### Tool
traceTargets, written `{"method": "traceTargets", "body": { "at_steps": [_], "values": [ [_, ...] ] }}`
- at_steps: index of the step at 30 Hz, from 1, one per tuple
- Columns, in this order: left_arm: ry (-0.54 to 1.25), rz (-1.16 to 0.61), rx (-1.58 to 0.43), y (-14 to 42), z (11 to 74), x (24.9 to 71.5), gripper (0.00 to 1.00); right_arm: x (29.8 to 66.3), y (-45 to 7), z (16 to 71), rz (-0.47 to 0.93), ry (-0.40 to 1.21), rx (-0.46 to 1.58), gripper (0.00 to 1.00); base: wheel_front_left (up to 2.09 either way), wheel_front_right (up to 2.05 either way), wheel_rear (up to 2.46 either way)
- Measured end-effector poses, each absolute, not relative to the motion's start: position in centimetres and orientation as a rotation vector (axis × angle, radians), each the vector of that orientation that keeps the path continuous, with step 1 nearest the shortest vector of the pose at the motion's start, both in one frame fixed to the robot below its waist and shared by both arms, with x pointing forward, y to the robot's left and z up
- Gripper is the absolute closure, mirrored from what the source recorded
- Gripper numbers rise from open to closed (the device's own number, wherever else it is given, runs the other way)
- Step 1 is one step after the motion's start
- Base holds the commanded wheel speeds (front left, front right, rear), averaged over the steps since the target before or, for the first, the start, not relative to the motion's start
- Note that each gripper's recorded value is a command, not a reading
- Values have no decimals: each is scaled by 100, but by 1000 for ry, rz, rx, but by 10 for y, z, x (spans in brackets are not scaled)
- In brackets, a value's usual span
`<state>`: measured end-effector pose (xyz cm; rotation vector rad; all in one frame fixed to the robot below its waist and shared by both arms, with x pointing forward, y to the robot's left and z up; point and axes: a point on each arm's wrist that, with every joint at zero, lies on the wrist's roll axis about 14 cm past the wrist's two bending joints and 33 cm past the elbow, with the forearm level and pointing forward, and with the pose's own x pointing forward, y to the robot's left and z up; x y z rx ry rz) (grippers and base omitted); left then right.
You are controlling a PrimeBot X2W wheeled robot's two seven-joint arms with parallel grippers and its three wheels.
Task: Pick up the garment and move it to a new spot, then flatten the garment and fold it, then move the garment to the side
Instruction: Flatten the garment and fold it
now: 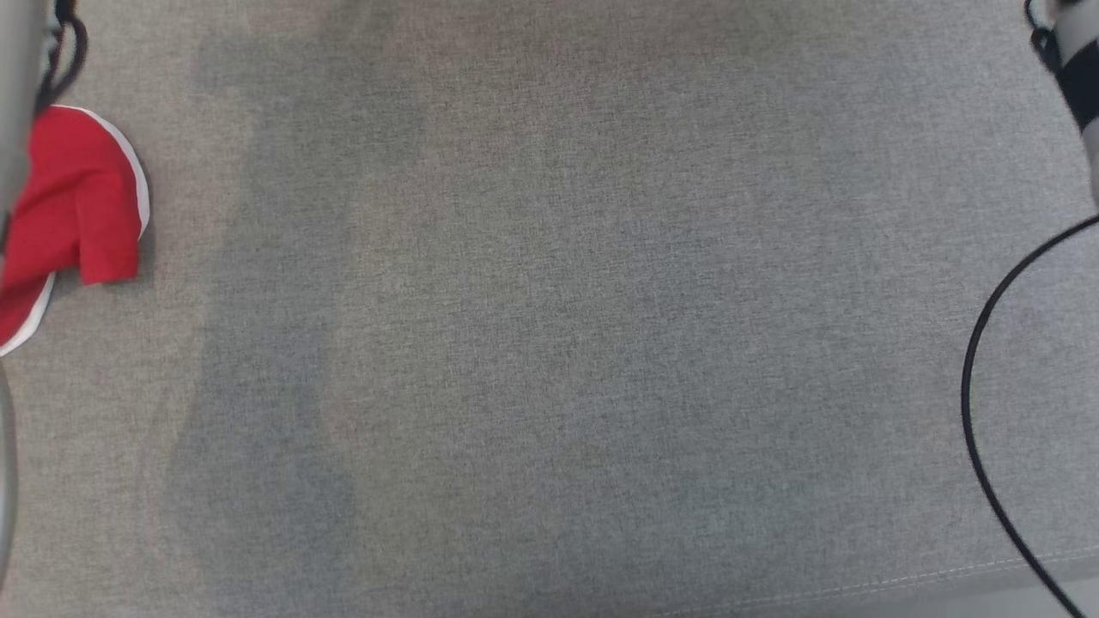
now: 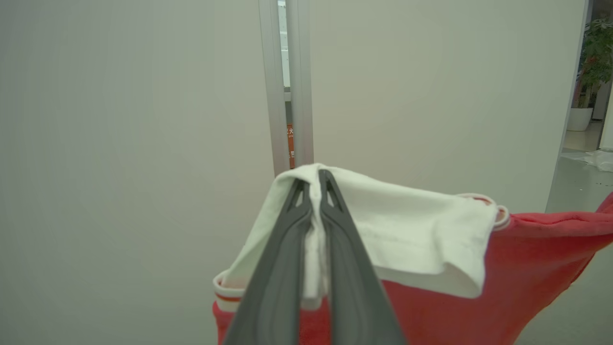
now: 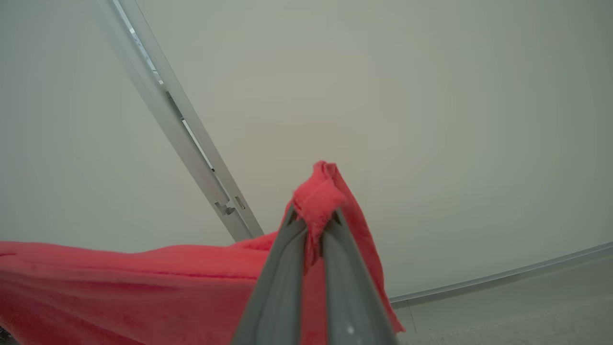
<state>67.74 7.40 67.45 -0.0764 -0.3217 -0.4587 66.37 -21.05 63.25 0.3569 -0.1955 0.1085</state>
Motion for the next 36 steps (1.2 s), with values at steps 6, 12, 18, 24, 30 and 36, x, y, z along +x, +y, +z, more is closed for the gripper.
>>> {"method": "traceTargets", "body": {
  "at_steps": [6,12,18,24,30,36],
  "values": [
    [-249,-403,-169,90,611,630,100,613,-205,565,130,-78,438,100,0,0,0],
    [-166,-322,-246,104,556,562,100,551,-203,520,140,13,503,100,0,0,0],
    [-72,-230,-336,114,517,492,100,488,-210,479,92,99,581,100,0,0,0],
    [58,-145,-405,120,476,420,100,426,-223,444,6,172,646,100,0,0,0],
    [144,-141,-412,114,453,368,100,376,-237,425,-69,205,656,100,0,0,0],
    [205,-160,-373,111,435,335,100,341,-237,419,-86,217,635,100,0,0,0]
  ]
}}
